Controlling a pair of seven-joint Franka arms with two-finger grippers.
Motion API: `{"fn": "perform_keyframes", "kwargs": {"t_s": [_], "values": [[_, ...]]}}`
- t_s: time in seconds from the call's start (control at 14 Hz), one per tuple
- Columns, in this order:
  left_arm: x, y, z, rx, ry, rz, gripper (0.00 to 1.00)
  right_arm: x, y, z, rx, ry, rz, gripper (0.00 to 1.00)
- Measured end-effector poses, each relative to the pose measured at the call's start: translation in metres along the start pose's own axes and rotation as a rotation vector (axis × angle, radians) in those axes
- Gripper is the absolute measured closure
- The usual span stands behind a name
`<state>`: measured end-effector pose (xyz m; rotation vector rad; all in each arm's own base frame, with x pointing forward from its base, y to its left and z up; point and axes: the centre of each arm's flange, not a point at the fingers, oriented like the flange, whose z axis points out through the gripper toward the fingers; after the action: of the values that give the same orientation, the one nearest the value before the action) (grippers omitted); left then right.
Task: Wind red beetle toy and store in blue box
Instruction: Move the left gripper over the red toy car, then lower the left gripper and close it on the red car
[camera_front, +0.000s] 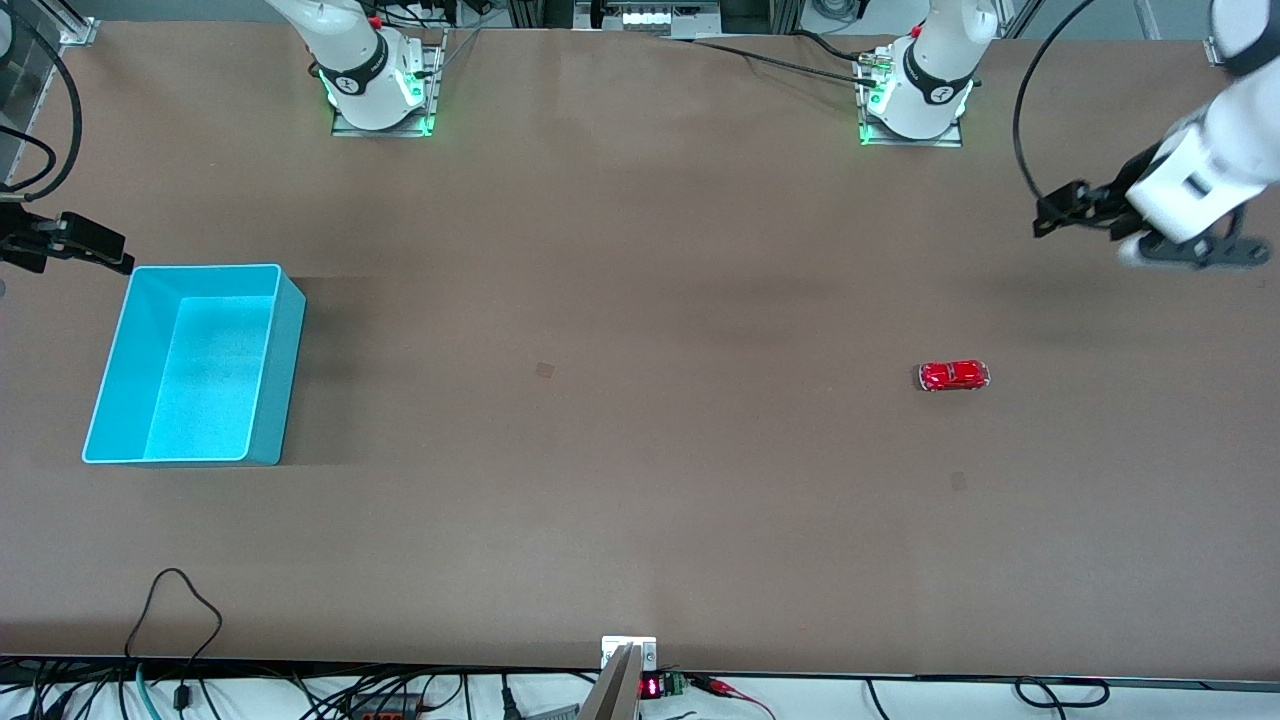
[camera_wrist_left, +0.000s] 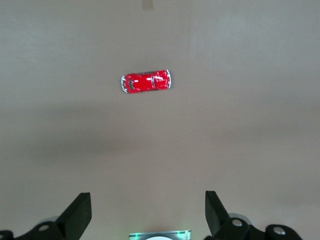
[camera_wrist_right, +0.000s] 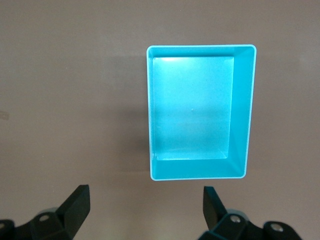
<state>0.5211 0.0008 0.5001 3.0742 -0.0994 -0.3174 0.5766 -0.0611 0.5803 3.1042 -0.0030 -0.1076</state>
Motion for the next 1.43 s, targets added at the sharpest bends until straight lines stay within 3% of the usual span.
{"fn": "perform_keyframes", "kwargs": {"t_s": [0.36, 0.86, 1.14, 1.43], "values": [[0.058, -0.005, 0.089, -0.012, -0.07, 0.238, 0.0, 0.001, 0.0, 0.002, 0.0, -0.004, 0.0, 0.0], [0.107, -0.013, 0.17, -0.002, -0.028, 0.719, 0.0, 0.001, 0.0, 0.003, 0.001, -0.005, 0.0, 0.0], [0.117, -0.006, 0.185, 0.095, -0.056, 1.066, 0.0, 0.001, 0.0, 0.003, 0.002, -0.005, 0.0, 0.0], [0.12, 0.001, 0.212, 0.135, -0.01, 1.338, 0.0, 0.001, 0.0, 0.003, 0.002, -0.005, 0.0, 0.0]]}}
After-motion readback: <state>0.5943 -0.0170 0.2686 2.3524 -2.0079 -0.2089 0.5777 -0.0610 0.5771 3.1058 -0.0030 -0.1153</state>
